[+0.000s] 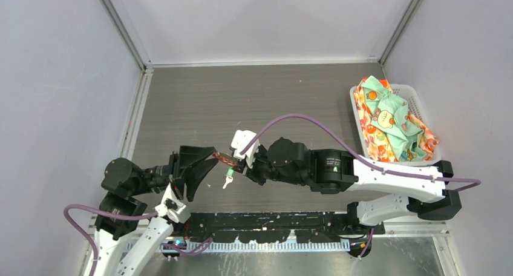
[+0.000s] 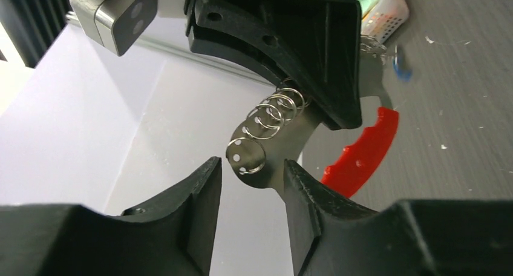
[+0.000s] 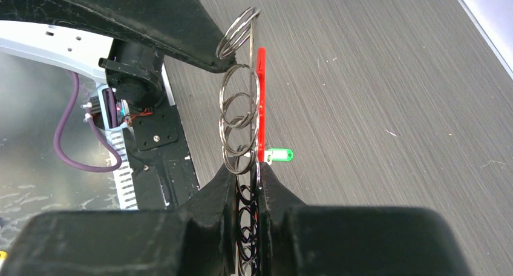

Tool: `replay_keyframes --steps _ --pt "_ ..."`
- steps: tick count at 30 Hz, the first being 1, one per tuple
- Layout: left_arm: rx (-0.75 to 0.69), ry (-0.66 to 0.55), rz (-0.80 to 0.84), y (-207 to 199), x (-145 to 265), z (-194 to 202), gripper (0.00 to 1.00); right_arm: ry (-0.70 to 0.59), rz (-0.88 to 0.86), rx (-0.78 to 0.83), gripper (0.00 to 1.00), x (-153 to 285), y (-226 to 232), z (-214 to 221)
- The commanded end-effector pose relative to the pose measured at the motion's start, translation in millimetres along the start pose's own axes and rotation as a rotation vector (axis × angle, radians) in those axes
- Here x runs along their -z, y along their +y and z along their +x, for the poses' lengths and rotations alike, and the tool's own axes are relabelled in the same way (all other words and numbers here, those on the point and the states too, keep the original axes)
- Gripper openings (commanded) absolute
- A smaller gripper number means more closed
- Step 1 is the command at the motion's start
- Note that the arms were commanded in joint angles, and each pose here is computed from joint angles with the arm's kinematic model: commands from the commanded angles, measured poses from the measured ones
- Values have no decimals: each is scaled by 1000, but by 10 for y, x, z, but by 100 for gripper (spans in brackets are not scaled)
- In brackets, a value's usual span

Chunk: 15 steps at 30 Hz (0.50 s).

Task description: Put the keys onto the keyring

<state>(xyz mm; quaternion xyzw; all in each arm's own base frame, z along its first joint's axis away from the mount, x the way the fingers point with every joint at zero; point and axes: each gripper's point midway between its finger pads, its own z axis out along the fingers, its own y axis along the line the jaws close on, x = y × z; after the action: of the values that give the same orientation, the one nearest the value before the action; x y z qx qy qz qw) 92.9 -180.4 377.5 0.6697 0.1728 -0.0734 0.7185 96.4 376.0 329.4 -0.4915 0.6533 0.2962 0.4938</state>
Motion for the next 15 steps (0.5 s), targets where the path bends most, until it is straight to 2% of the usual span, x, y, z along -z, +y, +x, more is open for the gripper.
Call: replay_keyframes --steps 1,15 --pt "-126 -7 -116 259 23 -48 42 -110 17 -45 1 28 -39 -359" --pt "-178 12 -124 222 21 31 40 -131 34 -104 1 -78 -30 -432"
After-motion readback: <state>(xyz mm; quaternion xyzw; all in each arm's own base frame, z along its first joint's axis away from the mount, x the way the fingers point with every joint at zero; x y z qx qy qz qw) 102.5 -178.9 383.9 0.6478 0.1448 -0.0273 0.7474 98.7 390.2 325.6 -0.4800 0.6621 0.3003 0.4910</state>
